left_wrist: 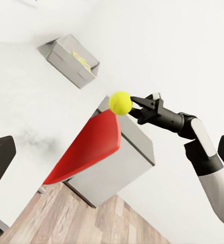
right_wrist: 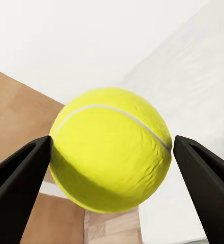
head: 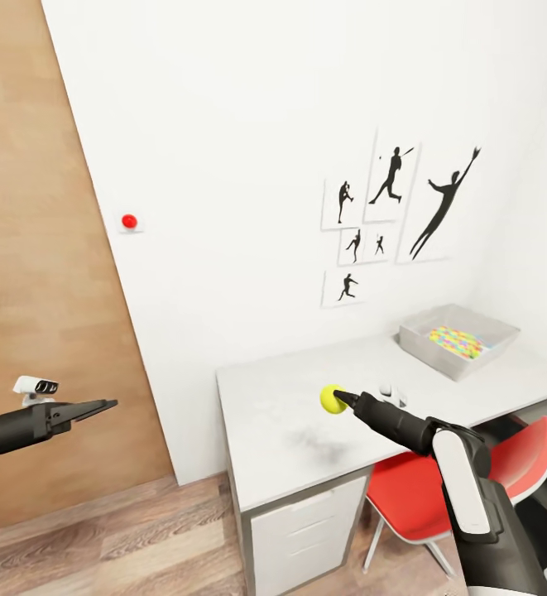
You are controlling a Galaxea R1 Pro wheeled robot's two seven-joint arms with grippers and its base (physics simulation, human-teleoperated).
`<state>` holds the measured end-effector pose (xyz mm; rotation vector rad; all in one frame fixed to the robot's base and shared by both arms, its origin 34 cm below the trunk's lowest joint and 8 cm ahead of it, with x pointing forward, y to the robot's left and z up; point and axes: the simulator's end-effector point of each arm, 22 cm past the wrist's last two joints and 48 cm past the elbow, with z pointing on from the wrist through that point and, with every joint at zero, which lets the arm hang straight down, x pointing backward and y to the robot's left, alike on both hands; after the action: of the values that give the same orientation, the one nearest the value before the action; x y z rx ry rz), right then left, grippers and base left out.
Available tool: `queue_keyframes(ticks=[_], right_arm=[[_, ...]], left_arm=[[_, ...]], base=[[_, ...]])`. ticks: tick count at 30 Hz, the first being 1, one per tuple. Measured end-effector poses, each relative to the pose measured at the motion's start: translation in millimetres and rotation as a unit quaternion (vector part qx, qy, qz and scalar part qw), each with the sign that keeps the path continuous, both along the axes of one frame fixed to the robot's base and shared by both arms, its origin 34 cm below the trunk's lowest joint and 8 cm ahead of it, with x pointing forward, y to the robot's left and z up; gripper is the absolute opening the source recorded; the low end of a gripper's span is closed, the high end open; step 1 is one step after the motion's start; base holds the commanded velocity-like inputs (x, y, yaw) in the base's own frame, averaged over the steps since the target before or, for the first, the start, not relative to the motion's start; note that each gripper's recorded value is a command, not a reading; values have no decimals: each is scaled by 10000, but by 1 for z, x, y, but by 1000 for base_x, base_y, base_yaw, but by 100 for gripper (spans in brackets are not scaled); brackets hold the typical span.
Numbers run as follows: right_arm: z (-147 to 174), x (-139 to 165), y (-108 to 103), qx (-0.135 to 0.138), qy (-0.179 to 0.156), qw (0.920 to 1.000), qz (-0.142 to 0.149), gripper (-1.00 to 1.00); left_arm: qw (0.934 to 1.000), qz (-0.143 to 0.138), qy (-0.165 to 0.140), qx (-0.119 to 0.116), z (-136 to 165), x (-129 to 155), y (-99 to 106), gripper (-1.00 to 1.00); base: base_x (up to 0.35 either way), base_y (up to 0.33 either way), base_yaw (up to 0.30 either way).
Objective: Put all the toys in the child's room - the three board games (two on the bed and one on the table), the two jigsaw puzzles on the table, and the tennis ball on the table - inside the toy box on the table in the child's room.
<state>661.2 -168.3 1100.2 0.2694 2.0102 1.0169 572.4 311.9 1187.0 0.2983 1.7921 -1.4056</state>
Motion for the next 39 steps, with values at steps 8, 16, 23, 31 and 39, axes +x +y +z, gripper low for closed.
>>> queue_keyframes(ticks=[8, 16, 23, 31, 39], right_arm=[[5, -1, -1, 5, -45, 10000, 0, -100], [30, -8, 14, 423, -404, 9976, 374, -100], [39, -14, 22, 692, -553, 9942, 611, -100], [44, -16, 22, 708, -605, 9937, 624, -100], [47, -16, 22, 707, -636, 9935, 626, -100]], left_arm=[[10000, 1, -44, -1, 4, -2, 0, 100], [10000, 1, -88, -1, 9, -3, 0, 100], [9999, -3, -129, -4, 12, -5, 0, 100], [9998, -5, -174, -5, 17, -7, 0, 100], [9998, -2, -202, 2, 19, -8, 0, 100]], base=[[0, -37, -177], [0, -85, -182], [0, -4, -183], [0, -60, -183], [0, -121, -94]])
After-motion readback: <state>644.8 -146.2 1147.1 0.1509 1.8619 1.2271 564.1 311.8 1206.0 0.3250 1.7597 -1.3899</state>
